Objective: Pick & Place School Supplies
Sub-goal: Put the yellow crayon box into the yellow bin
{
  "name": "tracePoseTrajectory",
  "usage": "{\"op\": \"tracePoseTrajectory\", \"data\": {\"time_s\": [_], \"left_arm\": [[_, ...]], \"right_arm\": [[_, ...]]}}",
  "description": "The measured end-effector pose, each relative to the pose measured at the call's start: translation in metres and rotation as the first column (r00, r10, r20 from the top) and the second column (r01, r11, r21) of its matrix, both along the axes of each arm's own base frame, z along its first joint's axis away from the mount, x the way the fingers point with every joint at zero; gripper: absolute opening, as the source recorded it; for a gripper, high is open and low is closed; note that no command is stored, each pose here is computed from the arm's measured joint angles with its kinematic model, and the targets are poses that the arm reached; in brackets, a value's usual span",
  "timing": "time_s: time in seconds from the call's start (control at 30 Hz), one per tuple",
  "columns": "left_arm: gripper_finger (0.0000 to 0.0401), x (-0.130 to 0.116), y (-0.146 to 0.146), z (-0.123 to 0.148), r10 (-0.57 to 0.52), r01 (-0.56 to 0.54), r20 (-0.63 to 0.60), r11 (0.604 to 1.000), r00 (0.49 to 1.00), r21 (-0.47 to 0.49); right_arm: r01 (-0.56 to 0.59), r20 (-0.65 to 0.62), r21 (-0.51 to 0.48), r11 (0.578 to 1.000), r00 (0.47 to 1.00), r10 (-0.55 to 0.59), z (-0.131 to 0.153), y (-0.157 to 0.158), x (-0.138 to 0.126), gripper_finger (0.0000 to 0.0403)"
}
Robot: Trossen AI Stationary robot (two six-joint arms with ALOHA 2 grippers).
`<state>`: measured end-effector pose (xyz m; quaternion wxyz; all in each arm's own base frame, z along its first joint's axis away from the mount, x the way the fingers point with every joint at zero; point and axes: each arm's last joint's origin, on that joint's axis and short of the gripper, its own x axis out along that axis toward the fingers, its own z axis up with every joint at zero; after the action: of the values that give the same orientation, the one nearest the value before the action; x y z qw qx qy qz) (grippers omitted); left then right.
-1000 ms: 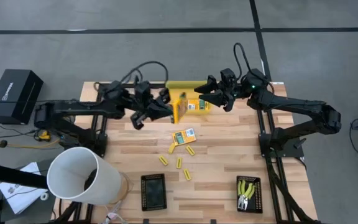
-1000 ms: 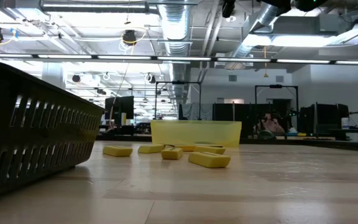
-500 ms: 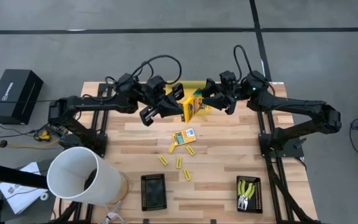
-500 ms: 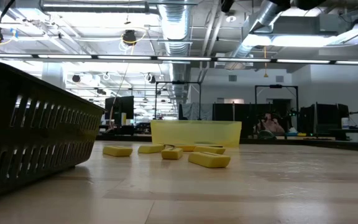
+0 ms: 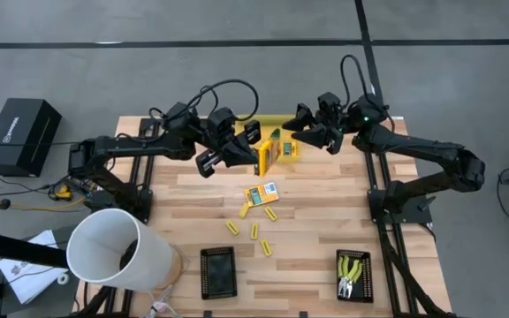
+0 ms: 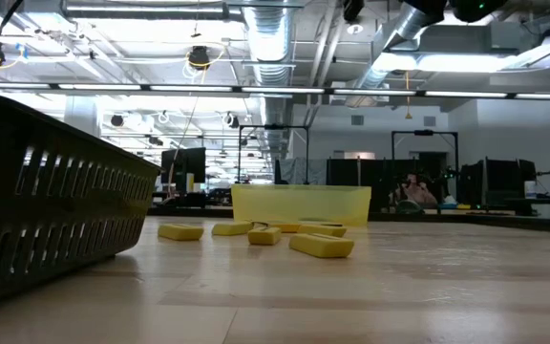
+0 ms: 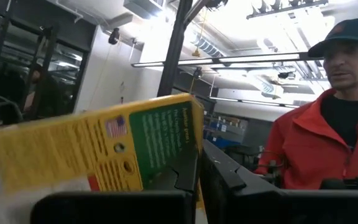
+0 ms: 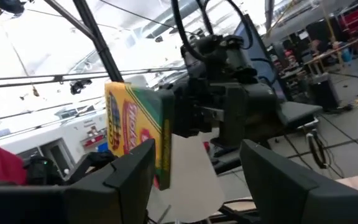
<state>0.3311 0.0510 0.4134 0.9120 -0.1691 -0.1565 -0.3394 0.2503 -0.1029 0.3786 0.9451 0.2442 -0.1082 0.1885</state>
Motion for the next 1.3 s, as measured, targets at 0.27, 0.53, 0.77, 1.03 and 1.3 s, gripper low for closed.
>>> {"op": "tracePoseTrajectory", "data": {"time_s": [0.27, 0.53, 0.77, 1.03, 1.3], "left_arm": [[0.0002, 0.0, 0.0, 0.0, 0.006, -0.006, 0.01, 1.0, 1.0, 0.008], [0.0002, 0.0, 0.002, 0.0, 0.017, -0.017, 0.014, 1.0, 1.0, 0.007], [0.0002, 0.0, 0.002, 0.001, 0.033, -0.034, 0.022, 0.999, 0.999, 0.003], [0.0002, 0.0, 0.0, 0.001, 0.036, -0.036, 0.029, 0.999, 0.999, -0.001], [0.0002, 0.0, -0.002, 0.002, 0.031, -0.031, 0.042, 0.999, 0.999, 0.008]], "right_arm": [[-0.047, 0.032, 0.0, 0.999, 0.998, 0.047, 0.005, -0.003, -0.005, 0.0225], [-0.107, 0.03, 0.0, 0.994, 0.994, 0.107, 0.005, 0.009, -0.001, 0.0225], [-0.124, 0.029, 0.019, 0.992, 0.992, 0.124, 0.003, 0.017, 0.008, 0.0225], [-0.184, 0.03, 0.007, 0.983, 0.982, 0.184, 0.014, 0.013, 0.036, 0.0225], [-0.274, 0.025, -0.015, 0.962, 0.961, 0.274, 0.026, 0.009, 0.062, 0.0225]]}}
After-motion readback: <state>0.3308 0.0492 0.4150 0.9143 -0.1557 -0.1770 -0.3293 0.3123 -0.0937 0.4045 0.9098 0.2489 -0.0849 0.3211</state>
